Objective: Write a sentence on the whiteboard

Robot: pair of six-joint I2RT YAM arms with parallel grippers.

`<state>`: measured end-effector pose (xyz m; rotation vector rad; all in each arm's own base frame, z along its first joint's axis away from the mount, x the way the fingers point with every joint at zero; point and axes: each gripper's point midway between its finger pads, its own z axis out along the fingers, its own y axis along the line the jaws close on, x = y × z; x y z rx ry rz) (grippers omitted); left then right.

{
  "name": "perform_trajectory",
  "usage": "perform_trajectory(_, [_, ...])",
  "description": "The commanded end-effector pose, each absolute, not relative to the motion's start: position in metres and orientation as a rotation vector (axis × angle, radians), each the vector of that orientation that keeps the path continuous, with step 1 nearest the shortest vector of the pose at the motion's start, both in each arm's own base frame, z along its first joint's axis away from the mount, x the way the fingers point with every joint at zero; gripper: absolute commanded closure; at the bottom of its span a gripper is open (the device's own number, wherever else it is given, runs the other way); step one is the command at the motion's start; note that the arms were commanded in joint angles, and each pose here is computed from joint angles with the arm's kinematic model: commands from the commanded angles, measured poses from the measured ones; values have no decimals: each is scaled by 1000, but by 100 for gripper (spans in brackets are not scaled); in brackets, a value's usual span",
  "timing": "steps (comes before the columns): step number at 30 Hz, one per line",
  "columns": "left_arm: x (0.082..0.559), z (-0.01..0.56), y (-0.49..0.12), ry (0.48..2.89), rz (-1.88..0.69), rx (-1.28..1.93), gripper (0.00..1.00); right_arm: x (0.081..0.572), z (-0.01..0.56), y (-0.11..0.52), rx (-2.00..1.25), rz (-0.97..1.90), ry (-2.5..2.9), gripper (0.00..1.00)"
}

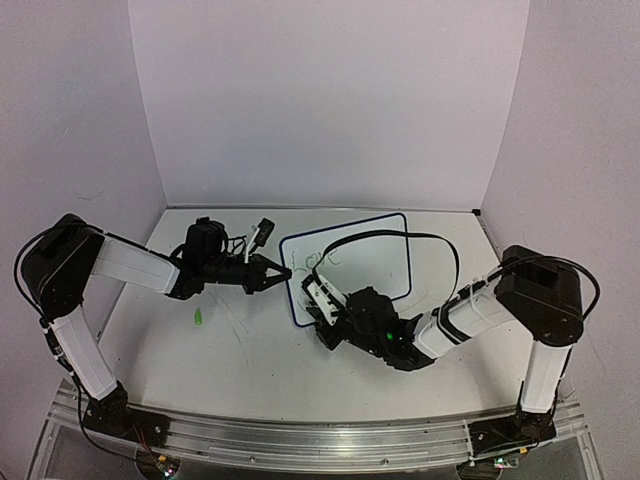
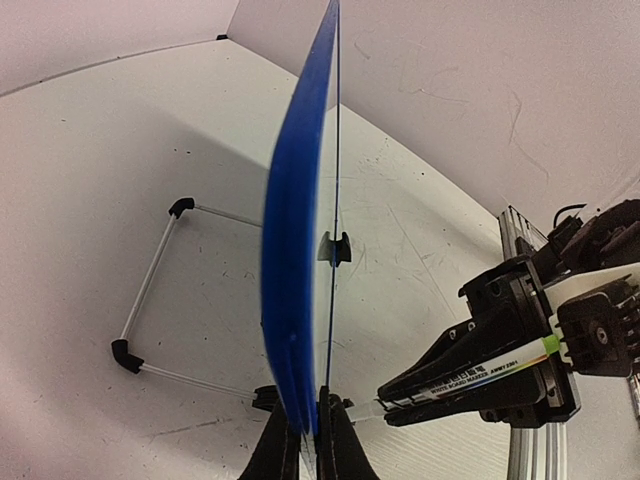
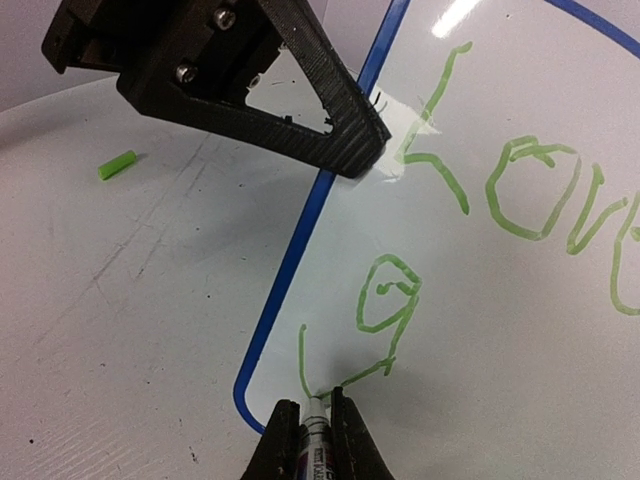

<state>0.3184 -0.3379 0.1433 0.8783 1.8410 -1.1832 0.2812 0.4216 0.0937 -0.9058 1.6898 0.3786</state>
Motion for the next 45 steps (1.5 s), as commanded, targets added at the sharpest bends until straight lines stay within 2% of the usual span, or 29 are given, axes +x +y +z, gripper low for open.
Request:
perform_trajectory(1, [332, 154, -334, 1783, -1073, 899, 100, 280, 111, 434, -876, 430, 1653, 100])
perform_trajectory(7, [332, 155, -333, 1783, -1071, 896, 100, 270, 179, 428, -796, 541, 1532, 100])
perform_trajectory(10, [333, 156, -333, 1783, -1066, 893, 100, 272, 196, 418, -765, 507, 1507, 100])
perform_trajectory(17, [333, 153, -332, 1789, -1060, 894, 100, 290, 201, 394, -687, 325, 1514, 100])
perform_trajectory(24, [330, 155, -335, 1778, -1019, 913, 100, 279, 200, 413, -884, 300, 1406, 100])
perform_trajectory(45, [331, 157, -342, 1773, -954, 933, 100, 313, 188, 382, -757, 383, 1558, 100])
